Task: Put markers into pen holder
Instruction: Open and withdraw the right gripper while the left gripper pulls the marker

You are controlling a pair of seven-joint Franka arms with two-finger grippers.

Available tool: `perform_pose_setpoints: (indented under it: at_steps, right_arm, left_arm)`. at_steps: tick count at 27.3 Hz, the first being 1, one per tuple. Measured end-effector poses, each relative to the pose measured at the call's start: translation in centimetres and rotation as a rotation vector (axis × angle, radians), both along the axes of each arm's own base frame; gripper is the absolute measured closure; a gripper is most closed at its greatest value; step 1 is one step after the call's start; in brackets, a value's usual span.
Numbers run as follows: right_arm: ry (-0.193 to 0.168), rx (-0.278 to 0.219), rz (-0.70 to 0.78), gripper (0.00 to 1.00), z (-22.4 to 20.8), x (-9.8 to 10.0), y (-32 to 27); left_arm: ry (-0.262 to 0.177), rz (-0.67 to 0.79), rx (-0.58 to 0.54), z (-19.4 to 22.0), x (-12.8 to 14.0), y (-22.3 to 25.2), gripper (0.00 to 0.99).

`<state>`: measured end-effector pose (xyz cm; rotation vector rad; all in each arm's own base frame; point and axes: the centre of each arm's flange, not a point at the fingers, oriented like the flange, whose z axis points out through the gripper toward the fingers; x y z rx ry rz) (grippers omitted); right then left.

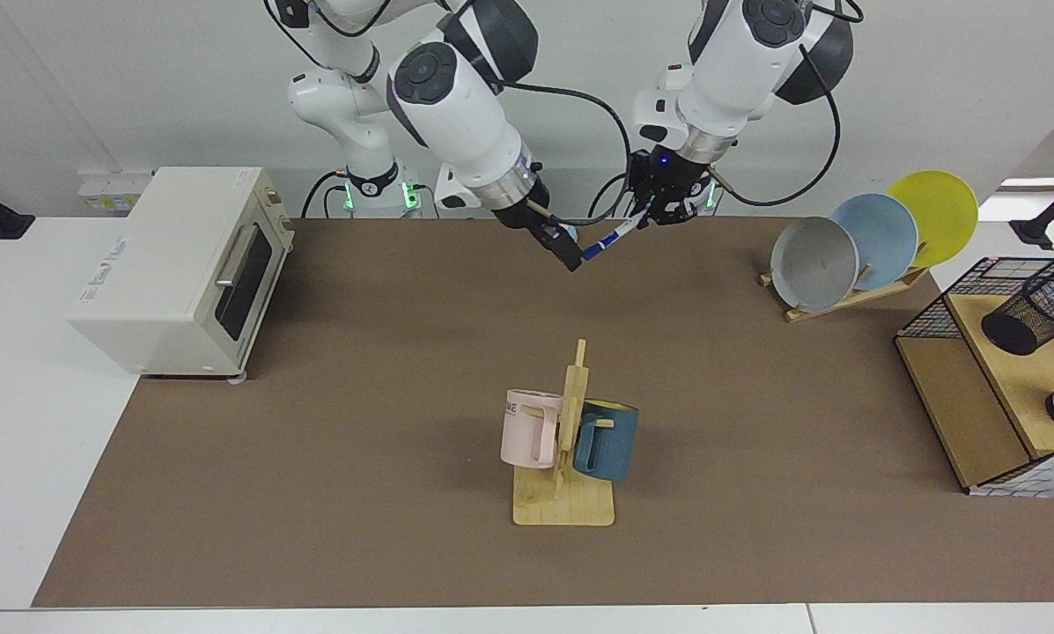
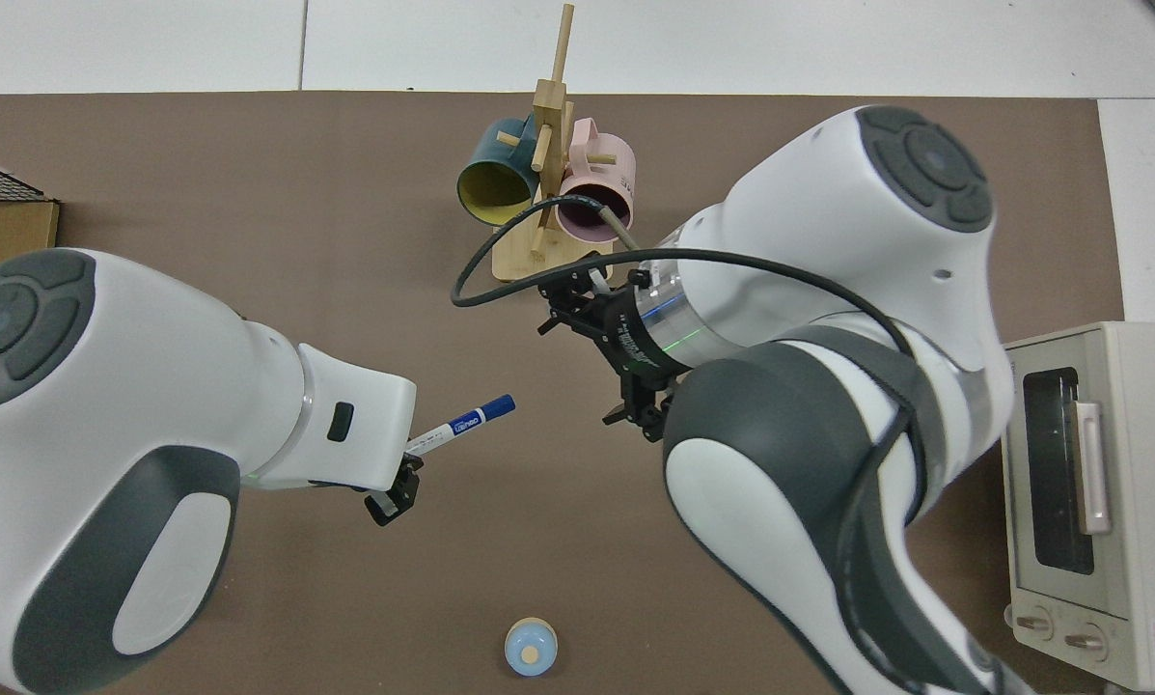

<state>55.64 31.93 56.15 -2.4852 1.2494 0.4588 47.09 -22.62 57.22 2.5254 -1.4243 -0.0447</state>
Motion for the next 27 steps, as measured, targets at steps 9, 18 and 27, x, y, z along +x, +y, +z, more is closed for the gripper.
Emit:
perform_pose_setpoints:
  at_steps: [9, 18, 27]
  right_arm:
    - [-0.086, -0.069, 0.281, 0.00, 1.4, 0.3, -6.5]
    - [-0.214, -0.219, 0.681, 0.00, 2.7, 0.6, -12.6]
    - [-0.272, -0.409, 1.034, 0.00, 5.7, -0.4, -16.3]
  left_arm:
    - [-0.021, 0.041, 0.061, -0.2, 1.0, 2.3, 0.824]
    - [-0.070, 0.113, 0.135, -0.2, 3.0, 7.0, 0.824]
    - [-0.101, 0.164, 0.198, -0.3, 4.3, 10.8, 0.824]
